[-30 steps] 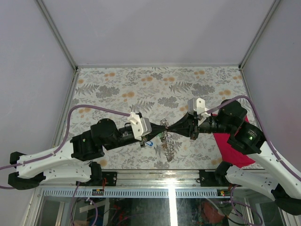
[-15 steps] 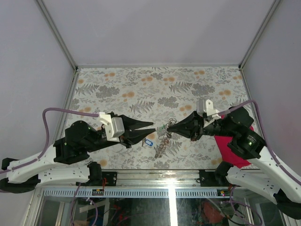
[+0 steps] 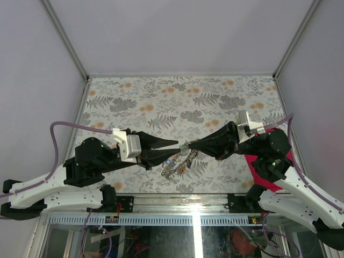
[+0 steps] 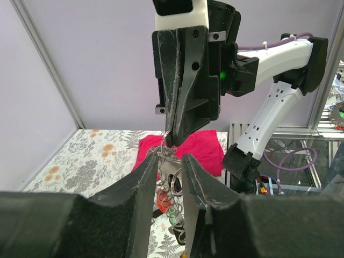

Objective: Put the keys on the keyring

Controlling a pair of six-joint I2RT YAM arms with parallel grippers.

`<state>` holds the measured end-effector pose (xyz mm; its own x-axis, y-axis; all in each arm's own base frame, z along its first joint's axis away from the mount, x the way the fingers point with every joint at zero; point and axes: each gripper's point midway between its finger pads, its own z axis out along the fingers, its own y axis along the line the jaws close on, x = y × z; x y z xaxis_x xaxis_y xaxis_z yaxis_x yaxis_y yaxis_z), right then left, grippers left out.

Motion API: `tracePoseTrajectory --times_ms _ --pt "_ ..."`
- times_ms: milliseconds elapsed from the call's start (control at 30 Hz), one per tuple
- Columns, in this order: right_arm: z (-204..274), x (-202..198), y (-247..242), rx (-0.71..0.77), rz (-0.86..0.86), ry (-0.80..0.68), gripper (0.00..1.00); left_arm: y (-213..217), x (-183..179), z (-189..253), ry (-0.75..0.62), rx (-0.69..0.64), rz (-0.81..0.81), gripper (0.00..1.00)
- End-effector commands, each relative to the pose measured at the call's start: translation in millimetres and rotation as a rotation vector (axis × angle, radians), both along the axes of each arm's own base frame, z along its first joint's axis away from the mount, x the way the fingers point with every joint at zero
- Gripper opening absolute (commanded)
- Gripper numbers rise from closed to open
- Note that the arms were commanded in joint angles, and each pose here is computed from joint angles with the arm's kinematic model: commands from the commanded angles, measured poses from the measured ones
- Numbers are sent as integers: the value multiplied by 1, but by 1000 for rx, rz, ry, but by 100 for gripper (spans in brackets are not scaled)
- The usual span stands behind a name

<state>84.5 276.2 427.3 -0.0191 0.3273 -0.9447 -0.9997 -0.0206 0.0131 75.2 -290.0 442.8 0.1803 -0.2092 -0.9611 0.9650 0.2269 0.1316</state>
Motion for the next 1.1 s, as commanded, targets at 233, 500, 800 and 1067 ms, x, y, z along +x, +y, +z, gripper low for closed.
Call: tracePoseTrajectory --times_ms 233,500,800,1067 --pt "44 -21 -13 95 44 -133 0 7 1 26 -7 -91 14 26" --pt "27 -18 -14 -89 18 -139 0 -12 -2 8 -23 50 -35 26" --pt "34 -21 -26 -106 -25 -173 0 -13 -2 9 -36 44 -34 26" --pt "43 -22 -28 -58 -40 -192 0 -10 -2 19 -39 -6 -30 23"
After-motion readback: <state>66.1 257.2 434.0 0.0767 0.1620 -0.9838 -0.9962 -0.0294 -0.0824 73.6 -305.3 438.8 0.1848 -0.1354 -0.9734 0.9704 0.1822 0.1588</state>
